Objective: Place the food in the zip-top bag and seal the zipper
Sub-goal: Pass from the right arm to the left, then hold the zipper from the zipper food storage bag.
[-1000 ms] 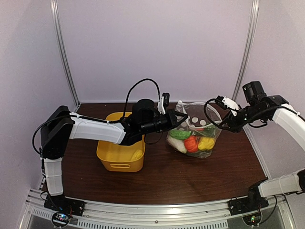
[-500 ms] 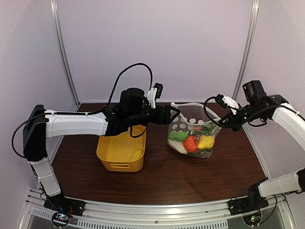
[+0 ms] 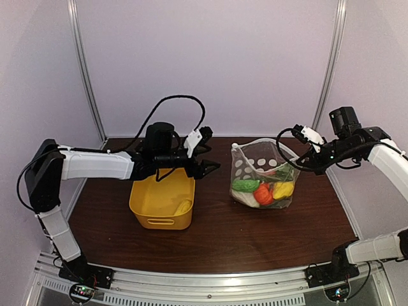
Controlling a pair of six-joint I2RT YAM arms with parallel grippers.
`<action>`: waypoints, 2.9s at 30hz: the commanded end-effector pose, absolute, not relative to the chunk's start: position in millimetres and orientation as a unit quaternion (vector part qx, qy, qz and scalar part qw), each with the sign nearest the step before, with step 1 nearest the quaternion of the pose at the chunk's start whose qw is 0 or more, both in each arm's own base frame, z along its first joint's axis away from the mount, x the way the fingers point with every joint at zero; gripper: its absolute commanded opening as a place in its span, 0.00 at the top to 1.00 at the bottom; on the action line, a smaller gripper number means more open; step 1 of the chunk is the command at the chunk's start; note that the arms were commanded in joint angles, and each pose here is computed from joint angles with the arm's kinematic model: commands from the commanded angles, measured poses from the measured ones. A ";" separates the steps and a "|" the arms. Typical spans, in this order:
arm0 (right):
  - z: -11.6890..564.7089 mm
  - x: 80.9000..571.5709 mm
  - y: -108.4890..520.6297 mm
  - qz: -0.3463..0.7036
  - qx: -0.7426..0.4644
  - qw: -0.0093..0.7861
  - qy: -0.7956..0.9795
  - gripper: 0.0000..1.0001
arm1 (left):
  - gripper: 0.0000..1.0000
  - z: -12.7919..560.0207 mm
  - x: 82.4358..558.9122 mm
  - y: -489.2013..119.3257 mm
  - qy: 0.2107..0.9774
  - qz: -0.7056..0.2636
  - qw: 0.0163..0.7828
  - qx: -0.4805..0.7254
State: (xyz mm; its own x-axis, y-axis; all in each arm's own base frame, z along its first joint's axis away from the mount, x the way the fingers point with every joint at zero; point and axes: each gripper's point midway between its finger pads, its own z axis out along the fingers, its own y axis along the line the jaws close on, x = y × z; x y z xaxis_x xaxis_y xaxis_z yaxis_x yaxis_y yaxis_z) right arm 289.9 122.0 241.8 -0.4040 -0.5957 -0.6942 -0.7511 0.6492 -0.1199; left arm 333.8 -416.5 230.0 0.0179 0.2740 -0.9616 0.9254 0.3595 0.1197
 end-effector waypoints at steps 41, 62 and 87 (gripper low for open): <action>311.1 304.3 99.5 0.049 -0.339 0.430 0.835 0.92 | 1.00 295.5 327.6 -476.5 0.511 -0.485 0.523 0.480; 317.5 241.5 187.3 0.163 -0.573 0.393 0.701 0.38 | 1.00 303.8 264.8 -491.2 0.521 -0.509 0.485 0.484; 321.2 243.2 292.0 0.229 -0.616 0.377 0.652 0.55 | 1.00 300.5 232.5 -526.2 0.510 -0.542 0.459 0.486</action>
